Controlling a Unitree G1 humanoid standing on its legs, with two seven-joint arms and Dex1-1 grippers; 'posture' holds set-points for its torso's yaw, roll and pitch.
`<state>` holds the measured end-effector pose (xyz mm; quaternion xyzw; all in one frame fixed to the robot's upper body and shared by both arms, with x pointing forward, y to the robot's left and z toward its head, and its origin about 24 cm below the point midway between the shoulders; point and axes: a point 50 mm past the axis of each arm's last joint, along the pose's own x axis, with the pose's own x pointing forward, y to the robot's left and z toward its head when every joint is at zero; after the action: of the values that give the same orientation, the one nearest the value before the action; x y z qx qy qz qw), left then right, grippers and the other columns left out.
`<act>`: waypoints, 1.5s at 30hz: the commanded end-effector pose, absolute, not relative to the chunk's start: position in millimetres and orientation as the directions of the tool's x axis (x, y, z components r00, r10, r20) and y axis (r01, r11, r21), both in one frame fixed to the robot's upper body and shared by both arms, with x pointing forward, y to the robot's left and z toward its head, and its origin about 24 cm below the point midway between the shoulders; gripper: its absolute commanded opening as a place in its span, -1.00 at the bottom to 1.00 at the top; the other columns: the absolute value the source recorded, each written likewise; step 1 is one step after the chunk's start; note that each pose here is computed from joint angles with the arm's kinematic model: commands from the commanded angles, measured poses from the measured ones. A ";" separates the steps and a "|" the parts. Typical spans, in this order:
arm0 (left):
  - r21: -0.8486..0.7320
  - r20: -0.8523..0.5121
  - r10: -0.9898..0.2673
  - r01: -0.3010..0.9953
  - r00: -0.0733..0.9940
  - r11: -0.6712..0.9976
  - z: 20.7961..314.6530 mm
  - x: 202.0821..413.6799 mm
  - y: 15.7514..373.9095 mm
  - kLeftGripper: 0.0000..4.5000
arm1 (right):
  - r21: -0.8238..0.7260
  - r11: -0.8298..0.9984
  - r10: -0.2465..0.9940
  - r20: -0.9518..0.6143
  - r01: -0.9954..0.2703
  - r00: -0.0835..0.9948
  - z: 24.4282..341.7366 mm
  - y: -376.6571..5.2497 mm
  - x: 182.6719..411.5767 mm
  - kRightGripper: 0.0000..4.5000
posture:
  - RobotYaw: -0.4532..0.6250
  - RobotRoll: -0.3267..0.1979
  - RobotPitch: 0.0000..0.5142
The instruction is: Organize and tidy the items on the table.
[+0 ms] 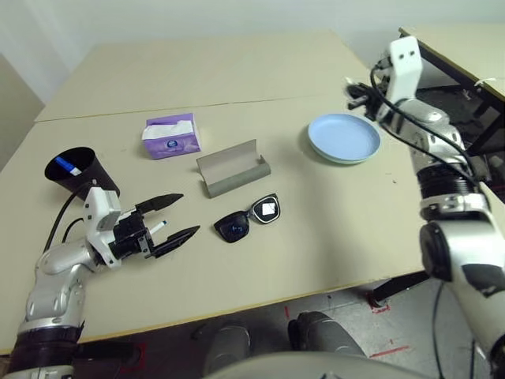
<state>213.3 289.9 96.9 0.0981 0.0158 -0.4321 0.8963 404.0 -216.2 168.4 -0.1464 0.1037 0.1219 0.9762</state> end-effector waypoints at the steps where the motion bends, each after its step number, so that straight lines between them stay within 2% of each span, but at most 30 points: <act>1: 0.162 -0.122 -0.782 0.789 0.611 0.592 95.8 214.8 283.6 1.00 | -0.255 0.920 0.244 -0.221 -0.297 0.944 172.5 -205.5 406.8 -0.33 | -0.20 0.25 -0.87; 9: 0.155 -0.116 -0.782 0.789 0.613 0.595 94.4 215.0 279.6 1.00 | -0.195 0.914 0.321 -0.190 -0.356 0.928 175.8 -187.1 405.5 0.97 | -0.21 0.25 -0.87; 16: 0.156 -0.109 -0.782 0.788 0.613 0.596 95.0 217.3 277.2 1.00 | -0.160 0.912 0.360 -0.131 -0.378 0.924 192.6 -184.6 402.5 0.99 | -0.21 0.25 -0.87; 18: 0.157 -0.113 -0.780 0.786 0.616 0.598 95.9 216.2 280.6 1.00 | -0.241 0.852 0.439 -0.152 -0.464 0.885 204.9 -186.2 390.1 0.99 | -0.21 0.25 -0.87; 22: 0.153 -0.153 -0.780 0.795 0.607 0.588 97.5 211.5 292.9 1.00 | -0.371 0.578 0.639 -0.348 -0.727 0.686 214.4 -169.6 338.2 0.99 | -0.26 0.25 -0.82; 26: 0.150 -0.176 -0.788 0.808 0.590 0.570 101.0 210.4 301.7 1.00 | -0.422 0.285 0.678 -0.547 -0.861 0.492 207.2 -139.7 297.2 0.99 | -0.29 0.25 -0.81; 29: 0.147 -0.190 -0.794 0.816 0.578 0.558 102.6 209.9 306.6 1.00 | -0.405 0.095 0.686 -0.635 -0.909 0.354 200.7 -107.3 279.5 0.99 | -0.32 0.25 -0.79; 32: 0.147 -0.201 -0.795 0.820 0.573 0.554 102.3 209.5 310.5 1.00 | -0.379 -0.003 0.708 -0.654 -0.925 0.266 201.4 -72.2 276.0 0.99 | -0.32 0.25 -0.79; 39: 0.148 -0.193 -0.789 0.813 0.583 0.564 98.7 205.5 311.2 1.00 | -0.408 -0.113 0.737 -0.646 -0.906 0.199 208.3 -1.1 283.0 0.99 | -0.27 0.25 -0.79; 45: 0.142 -0.206 -0.779 0.806 0.592 0.575 97.6 195.3 319.6 1.00 | -0.416 -0.261 0.690 -0.711 -0.871 0.134 184.6 31.1 278.8 0.99 | -0.24 0.25 -0.77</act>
<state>198.0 315.1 95.1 0.1047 0.0628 -0.4505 0.8844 279.2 25.8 189.5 -0.4311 0.1031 0.6497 0.6176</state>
